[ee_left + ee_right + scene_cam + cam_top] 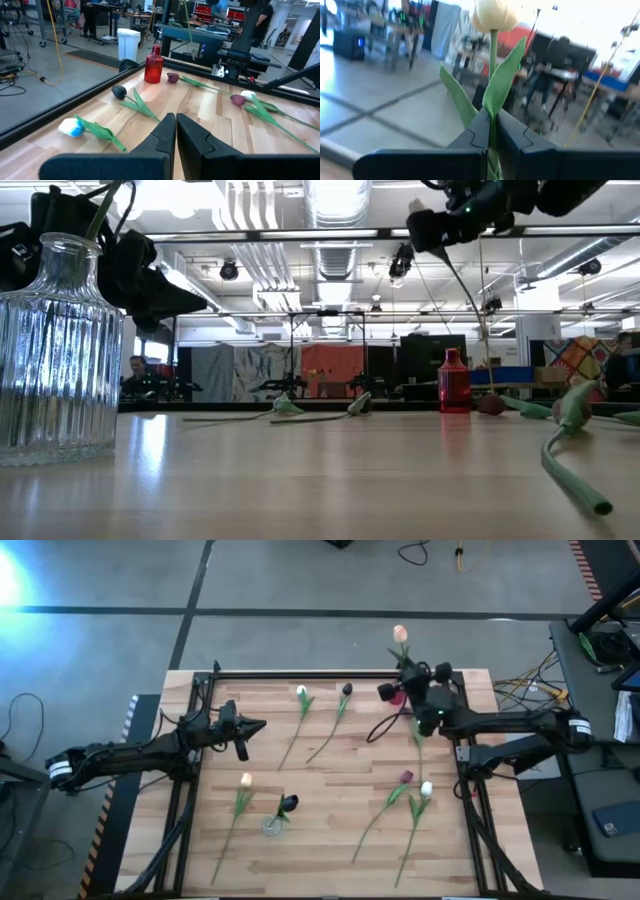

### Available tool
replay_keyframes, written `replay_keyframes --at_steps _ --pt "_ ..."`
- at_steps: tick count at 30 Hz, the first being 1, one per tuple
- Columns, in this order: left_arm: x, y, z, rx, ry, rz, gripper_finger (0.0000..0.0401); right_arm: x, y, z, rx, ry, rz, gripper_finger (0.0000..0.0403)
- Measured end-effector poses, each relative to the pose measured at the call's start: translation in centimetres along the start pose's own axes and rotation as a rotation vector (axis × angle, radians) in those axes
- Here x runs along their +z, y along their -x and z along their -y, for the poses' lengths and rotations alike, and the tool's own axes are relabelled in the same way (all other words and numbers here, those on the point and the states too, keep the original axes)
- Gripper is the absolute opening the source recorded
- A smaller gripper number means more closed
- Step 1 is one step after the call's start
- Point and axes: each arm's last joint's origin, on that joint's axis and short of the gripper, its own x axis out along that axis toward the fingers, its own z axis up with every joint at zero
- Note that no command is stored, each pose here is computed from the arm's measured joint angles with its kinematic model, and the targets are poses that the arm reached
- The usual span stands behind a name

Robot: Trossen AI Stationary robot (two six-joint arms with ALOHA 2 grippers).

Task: Sort flowers into vase by color
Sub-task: Put the top light yellow flower into the red vase

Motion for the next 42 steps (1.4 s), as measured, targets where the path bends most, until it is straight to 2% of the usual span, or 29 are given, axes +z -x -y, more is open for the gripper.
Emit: replay_keyframes --at_steps 5,11,24,42 --pt "0.0 0.0 0.0 0.000 -0.001 0.000 0.0000 0.5 -0.8 1.3 -0.022 -0.012 0.152 0.0012" --pt "0.0 0.0 0.0 0.000 -0.001 0.000 0.0000 0.5 -2.4 2.4 -0.023 -0.015 0.235 0.0012" --pt "0.2 0.0 0.0 -0.002 -0.002 0.018 0.0000 -0.5 -5.4 4.3 -0.055 -0.083 0.257 0.0012" --pt "0.1 -0.1 0.0 -0.001 0.002 0.009 0.0000 -2.0 -7.2 3.6 -0.054 -0.075 0.243 0.0012"
